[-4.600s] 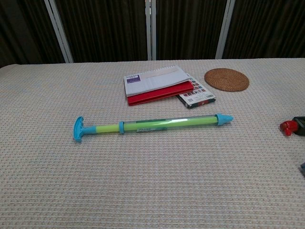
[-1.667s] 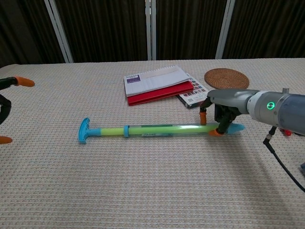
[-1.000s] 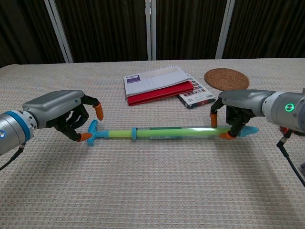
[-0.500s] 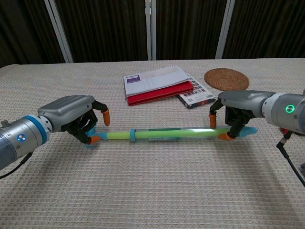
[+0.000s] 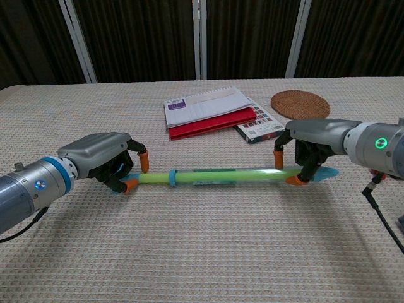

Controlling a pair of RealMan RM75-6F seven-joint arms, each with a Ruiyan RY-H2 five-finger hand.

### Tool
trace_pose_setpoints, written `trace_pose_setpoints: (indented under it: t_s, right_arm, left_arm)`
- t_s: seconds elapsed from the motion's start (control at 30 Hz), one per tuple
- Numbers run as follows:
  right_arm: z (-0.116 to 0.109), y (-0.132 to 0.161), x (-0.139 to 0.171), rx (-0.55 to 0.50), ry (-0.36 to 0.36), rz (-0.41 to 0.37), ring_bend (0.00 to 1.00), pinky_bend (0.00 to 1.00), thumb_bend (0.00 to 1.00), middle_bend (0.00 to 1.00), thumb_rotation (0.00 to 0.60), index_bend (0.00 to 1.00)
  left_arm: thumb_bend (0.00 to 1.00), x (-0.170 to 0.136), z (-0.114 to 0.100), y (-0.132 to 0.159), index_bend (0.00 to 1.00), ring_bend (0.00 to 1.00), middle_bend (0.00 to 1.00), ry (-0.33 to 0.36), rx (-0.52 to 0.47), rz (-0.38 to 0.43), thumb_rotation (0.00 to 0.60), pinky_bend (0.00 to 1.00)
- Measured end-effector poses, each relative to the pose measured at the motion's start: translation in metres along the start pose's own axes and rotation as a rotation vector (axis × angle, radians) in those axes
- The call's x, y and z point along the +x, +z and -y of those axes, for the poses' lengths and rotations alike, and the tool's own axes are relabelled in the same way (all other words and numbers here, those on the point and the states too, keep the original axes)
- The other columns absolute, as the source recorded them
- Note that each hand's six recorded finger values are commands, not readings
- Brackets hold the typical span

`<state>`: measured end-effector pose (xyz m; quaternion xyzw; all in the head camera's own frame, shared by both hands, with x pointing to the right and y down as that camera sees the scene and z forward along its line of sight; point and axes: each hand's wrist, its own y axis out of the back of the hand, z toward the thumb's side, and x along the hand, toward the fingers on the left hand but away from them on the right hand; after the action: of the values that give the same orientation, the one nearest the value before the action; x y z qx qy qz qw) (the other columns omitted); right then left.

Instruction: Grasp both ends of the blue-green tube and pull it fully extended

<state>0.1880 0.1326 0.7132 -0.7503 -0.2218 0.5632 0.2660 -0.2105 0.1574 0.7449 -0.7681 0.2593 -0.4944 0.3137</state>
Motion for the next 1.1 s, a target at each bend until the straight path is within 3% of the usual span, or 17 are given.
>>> trace_pose_setpoints:
  t_s: [0.4,0.67,1.1]
  right_arm:
    - [-0.001,-0.001,0.0,-0.001,-0.003,0.003,1.0,1.0,0.42,1.0,0.6,0.66]
    - [-0.002,-0.001,0.0,-0.004,-0.008,0.0,1.0,1.0,0.43,1.0,0.6,0.66]
    - [-0.014,-0.014,0.006,-0.018,-0.04,0.014,1.0,1.0,0.43,1.0,0.6,0.67]
  left_arm:
    - [0.37,0.001,0.003,-0.006,0.47,0.75,0.81,-0.011,-0.005,-0.02,0.6,0.96]
    - [0.47,0.002,0.004,-0.007,0.7,0.75,0.83,-0.015,-0.008,-0.025,0.6,0.96]
    - [0.48,0.0,-0.01,-0.021,0.74,0.75,0.84,0.028,0.012,-0.05,0.6,0.96]
